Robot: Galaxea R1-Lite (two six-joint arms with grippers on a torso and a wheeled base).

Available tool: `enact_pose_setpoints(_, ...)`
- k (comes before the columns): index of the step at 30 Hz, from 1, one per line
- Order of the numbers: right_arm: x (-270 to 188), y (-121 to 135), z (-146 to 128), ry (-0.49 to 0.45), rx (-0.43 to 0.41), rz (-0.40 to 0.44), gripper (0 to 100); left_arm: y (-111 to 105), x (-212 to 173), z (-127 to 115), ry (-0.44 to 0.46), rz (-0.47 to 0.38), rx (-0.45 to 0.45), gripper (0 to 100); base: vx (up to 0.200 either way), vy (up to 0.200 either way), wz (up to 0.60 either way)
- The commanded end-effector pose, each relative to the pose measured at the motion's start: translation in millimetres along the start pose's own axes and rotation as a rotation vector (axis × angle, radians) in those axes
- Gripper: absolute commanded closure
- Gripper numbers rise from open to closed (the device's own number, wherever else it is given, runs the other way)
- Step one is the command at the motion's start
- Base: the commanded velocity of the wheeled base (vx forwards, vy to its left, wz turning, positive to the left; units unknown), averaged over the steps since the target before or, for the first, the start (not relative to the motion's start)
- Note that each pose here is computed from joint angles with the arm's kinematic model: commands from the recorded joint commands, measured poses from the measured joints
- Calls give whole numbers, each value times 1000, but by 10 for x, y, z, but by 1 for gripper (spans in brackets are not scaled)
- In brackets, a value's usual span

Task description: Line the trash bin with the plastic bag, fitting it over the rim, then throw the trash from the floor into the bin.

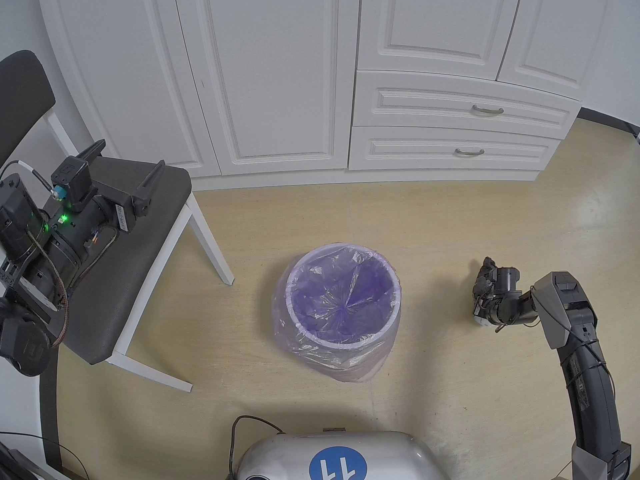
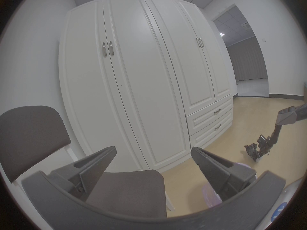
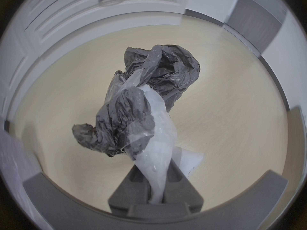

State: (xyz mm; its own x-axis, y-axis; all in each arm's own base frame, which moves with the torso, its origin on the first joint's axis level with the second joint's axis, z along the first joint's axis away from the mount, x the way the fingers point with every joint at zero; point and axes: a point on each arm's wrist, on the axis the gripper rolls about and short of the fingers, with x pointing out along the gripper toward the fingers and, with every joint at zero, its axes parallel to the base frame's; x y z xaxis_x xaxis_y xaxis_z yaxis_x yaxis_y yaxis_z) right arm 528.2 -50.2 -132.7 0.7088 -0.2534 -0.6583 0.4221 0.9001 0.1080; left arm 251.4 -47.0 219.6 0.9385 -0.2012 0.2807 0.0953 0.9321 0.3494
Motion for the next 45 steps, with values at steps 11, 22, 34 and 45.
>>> enact_pose_setpoints(11, -421, 27, 499, -82, 391, -10, 100, -82, 59, -302, 107, -23, -23, 0, 0, 0, 0)
enact_pose_setpoints(22, -892, 17, 393, -173, 518, 20, 100, -199, 91, -569, 177, -51, -21, 0, 0, 0, 0)
enact_pose_setpoints(34, -1244, 193, -236, -228, 406, 138, 100, -414, 218, -743, 158, 45, -16, 0, 0, 0, 0)
enact_pose_setpoints(45, -1325, 240, -398, -194, 373, 116, 100, -462, 158, -641, 136, 29, -21, 0, 0, 0, 0)
